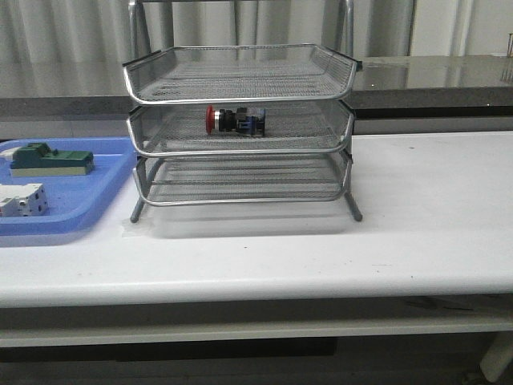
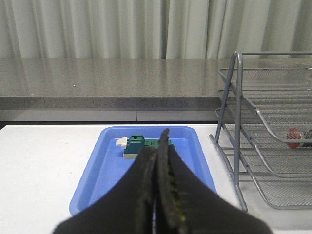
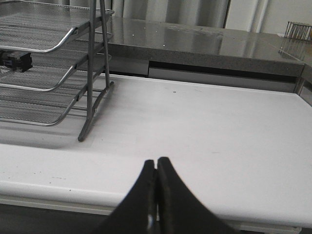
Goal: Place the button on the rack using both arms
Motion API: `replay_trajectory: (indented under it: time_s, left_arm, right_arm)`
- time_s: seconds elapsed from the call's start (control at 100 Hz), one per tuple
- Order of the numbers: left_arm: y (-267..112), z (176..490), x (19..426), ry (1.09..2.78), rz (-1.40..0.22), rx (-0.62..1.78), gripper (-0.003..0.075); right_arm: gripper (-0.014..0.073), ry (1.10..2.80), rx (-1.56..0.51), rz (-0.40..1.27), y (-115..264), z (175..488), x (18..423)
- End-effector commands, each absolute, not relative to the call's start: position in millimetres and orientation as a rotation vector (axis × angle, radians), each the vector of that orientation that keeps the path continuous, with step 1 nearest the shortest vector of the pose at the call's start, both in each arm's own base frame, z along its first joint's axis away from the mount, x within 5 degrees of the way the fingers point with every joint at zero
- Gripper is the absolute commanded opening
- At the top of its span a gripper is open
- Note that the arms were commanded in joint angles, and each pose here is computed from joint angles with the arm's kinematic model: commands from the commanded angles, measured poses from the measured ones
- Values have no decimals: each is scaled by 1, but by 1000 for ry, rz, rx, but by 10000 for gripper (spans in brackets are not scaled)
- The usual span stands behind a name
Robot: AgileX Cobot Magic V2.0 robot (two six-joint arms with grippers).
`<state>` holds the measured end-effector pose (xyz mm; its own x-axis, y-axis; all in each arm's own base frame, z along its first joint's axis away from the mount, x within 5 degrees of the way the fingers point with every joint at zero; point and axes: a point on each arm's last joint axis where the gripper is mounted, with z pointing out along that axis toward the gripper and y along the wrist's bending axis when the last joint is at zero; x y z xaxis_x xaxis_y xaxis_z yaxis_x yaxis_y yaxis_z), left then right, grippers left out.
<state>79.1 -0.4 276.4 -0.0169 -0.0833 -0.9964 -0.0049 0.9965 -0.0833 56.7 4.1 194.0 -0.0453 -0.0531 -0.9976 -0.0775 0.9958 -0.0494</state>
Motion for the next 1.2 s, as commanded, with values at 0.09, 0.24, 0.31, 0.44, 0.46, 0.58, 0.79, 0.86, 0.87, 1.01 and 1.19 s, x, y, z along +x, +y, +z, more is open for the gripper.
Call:
replay_trajectory:
  time_s: [0.09,0.24,0.31,0.44,0.46,0.58,0.79,0.86,0.87,1.01,1.19]
  left_arm:
    - [2,290,79,1510,-58,-103,-20]
    - [2,290,79,1510,-58,-103,-20]
    - [2,290,79,1510,-58,-103,-20]
    - [2,290,79,1510,-58,-103,-20]
    - [2,290,79,1510,-58,-103,-20]
    - [2,290,79,1510,-58,-103,-20]
    - [3,290,79,1505,-24,-79,-20]
    - [2,289,79,1521,7,-43,-20]
    - [2,288,79,1523,9,-41,-20]
    - [3,279,80,1547,4,-65,-20]
    - [2,267,75,1533,-10,-48,-20]
  right_arm:
    - [-65,1513,-92,24,4,202,55]
    - [-65,1513,-92,24,4,202,55]
    - [-65,1513,-92,24,4,202,55]
    - [-65,1513,-92,24,4,202,55]
    - [-65,1513,-92,24,4,202,55]
    - [-65,1513,-92,24,4,202,55]
    - [-65,1513,-92,24,4,202,55]
    - [-65,1513,-92,24,4,202,55]
    - [-65,1513,-92,24,4,202,55]
    - [-65,1513,-92,24,4,202,55]
    - [-65,1513,-92,24,4,202,55]
